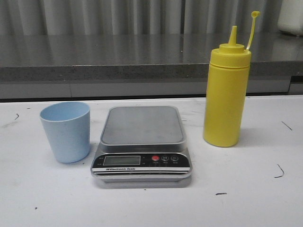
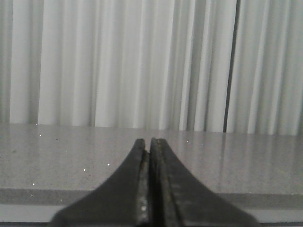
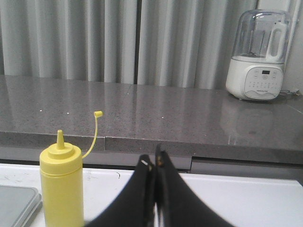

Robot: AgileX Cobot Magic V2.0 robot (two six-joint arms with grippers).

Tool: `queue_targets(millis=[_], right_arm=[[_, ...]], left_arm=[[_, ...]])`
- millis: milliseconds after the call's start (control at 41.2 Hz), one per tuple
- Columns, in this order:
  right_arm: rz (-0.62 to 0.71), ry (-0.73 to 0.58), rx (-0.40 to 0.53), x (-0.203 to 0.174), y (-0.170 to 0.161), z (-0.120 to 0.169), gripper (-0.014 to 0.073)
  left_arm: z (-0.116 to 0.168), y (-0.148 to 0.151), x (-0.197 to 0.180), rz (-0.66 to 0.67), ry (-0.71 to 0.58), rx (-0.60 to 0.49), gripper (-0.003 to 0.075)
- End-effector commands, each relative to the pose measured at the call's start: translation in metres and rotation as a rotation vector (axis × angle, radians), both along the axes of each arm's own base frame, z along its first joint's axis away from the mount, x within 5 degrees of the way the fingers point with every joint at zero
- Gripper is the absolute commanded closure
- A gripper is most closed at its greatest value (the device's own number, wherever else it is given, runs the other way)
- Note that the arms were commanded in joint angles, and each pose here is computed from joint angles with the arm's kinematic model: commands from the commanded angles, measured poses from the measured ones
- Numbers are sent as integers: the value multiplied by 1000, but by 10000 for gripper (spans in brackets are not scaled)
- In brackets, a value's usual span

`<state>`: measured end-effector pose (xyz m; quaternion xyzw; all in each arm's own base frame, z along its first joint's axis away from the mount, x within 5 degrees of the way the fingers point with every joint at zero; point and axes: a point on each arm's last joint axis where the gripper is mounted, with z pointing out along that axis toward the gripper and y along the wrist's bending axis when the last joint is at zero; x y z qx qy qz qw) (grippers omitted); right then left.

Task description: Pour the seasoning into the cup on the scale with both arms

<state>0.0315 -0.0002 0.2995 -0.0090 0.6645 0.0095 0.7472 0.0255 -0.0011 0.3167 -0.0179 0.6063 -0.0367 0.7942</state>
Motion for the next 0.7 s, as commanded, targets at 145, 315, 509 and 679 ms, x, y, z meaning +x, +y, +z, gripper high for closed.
queue_targets(millis=[145, 315, 509, 679], right_arm=[[-19, 164, -26, 14, -1, 45, 664], [-42, 407, -63, 38, -2, 28, 664], [-45, 533, -73, 55, -2, 18, 664], [-47, 579, -81, 63, -2, 14, 662]], left_arm=[[44, -1, 13, -9, 196, 9, 740], [30, -2, 34, -19, 366, 3, 740], [13, -2, 49, -20, 476, 3, 740], [5, -2, 54, -20, 506, 2, 740]])
